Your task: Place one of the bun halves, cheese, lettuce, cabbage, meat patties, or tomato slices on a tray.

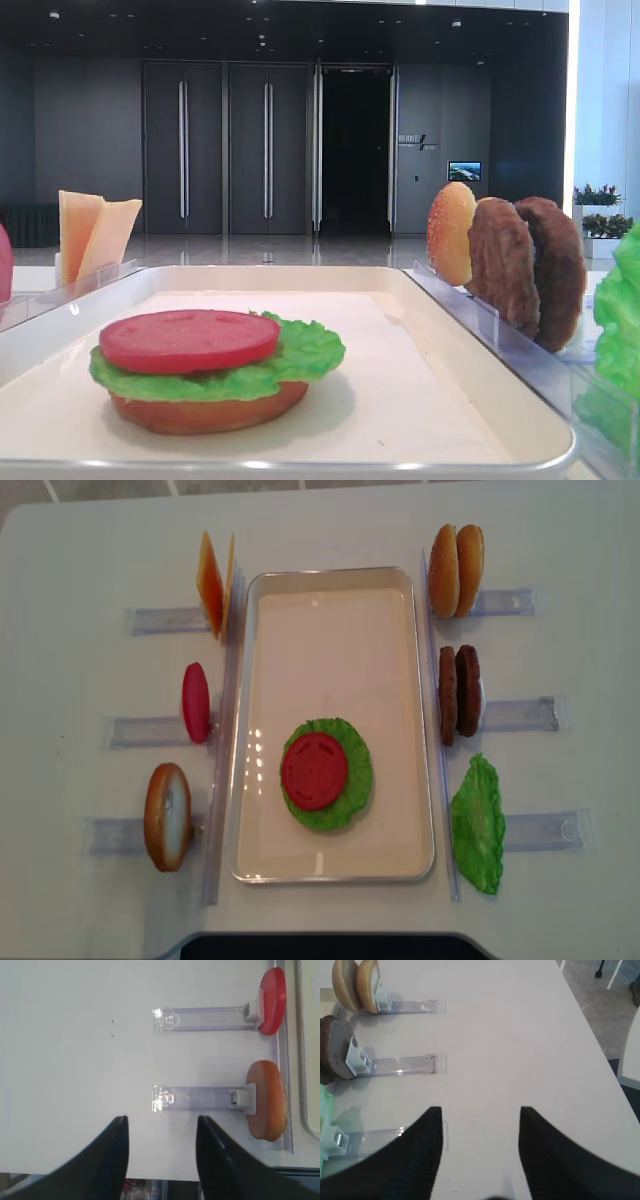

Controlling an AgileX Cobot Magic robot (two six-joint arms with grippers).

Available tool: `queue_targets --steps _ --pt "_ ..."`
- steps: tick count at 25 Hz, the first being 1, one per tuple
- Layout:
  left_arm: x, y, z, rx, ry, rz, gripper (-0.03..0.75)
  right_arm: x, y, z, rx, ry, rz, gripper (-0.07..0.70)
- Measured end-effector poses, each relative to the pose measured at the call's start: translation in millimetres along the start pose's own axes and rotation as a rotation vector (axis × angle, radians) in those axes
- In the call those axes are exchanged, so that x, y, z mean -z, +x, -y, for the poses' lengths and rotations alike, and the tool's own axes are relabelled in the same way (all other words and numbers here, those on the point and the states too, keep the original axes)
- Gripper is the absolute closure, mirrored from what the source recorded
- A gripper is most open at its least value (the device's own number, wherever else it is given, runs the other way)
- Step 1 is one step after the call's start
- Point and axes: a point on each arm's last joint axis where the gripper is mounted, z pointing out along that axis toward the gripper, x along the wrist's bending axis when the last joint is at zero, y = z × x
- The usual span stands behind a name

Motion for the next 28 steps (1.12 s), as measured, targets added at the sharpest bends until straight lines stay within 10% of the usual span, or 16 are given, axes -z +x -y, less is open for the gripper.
queue_targets --steps 14,28 --pt "10.8 -2.8 122.0 0.035 -0.295 -0.009 0.387 0.0 0.0 0.0 0.0 0.0 0.0 0.267" --pt "-3.8 -6.8 143.3 0.043 -0.415 0.005 0.389 0.0 0.0 0.0 0.0 0.0 0.0 0.267"
